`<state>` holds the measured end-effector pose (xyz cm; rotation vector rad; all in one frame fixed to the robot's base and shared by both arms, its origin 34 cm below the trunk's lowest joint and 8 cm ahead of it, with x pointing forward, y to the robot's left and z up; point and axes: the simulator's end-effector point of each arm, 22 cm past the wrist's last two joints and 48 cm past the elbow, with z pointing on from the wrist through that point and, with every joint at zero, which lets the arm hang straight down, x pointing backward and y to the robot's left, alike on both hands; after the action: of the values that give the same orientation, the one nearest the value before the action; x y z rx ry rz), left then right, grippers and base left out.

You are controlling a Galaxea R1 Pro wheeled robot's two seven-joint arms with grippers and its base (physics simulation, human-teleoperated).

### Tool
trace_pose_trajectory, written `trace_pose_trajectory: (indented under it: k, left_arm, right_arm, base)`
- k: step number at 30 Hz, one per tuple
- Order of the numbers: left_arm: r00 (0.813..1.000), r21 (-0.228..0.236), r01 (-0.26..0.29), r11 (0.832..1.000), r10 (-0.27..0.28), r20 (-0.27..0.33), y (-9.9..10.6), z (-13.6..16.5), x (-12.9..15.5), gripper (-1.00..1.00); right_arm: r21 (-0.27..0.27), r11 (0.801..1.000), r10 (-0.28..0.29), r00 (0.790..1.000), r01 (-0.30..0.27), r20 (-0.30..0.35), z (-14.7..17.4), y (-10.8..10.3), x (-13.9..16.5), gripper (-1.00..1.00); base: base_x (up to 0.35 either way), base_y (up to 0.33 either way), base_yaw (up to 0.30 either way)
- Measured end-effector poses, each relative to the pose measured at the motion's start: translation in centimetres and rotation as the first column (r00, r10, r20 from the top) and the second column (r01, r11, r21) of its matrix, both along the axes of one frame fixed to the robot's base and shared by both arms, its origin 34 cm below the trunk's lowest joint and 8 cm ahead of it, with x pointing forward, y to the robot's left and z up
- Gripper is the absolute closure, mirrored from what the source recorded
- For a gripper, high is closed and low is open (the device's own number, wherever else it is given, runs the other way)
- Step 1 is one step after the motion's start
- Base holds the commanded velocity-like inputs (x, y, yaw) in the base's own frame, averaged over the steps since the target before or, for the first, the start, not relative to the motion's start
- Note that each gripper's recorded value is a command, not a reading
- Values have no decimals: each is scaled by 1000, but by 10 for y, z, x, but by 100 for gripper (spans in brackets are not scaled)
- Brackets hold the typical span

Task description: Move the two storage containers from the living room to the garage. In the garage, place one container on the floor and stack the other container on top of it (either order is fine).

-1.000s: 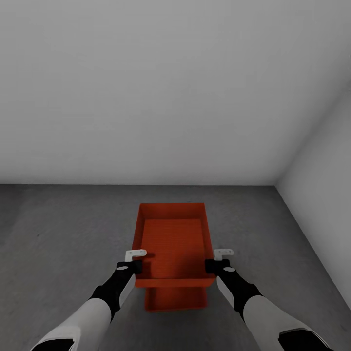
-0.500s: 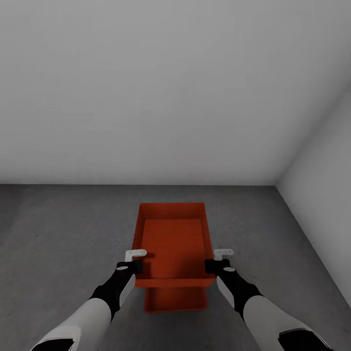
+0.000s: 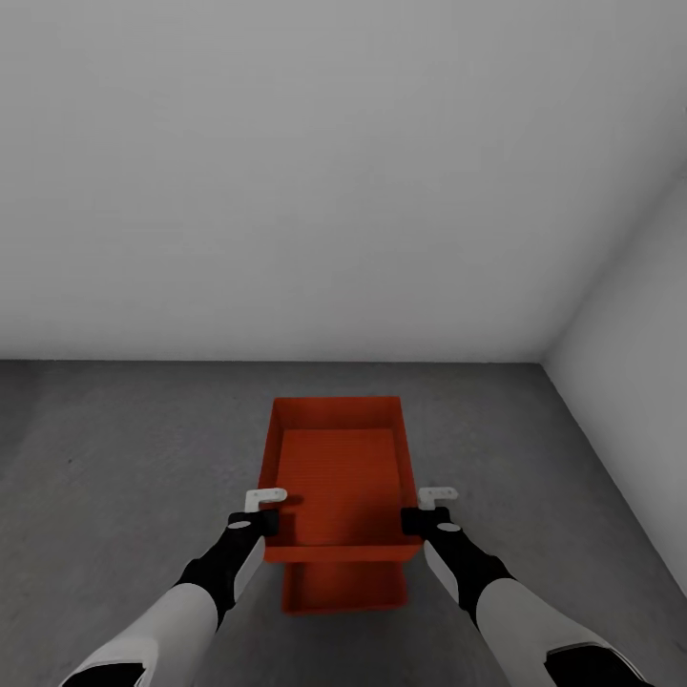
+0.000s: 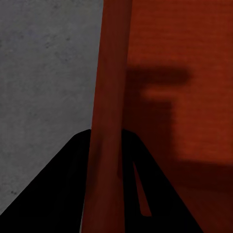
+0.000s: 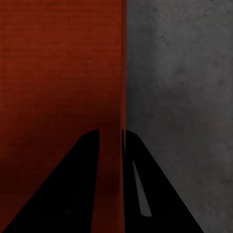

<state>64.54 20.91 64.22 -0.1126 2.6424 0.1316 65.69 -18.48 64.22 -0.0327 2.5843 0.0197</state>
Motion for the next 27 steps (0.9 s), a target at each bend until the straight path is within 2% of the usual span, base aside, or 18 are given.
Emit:
trace_pose_trajectory:
  k: [27]
  left_arm:
    - [999, 0, 1, 1000, -1, 40, 0, -9, 19, 100]
  right_arm:
    - [0, 1000, 0, 999, 0, 40, -8, 0, 19, 100]
  base:
    - [0, 0, 0]
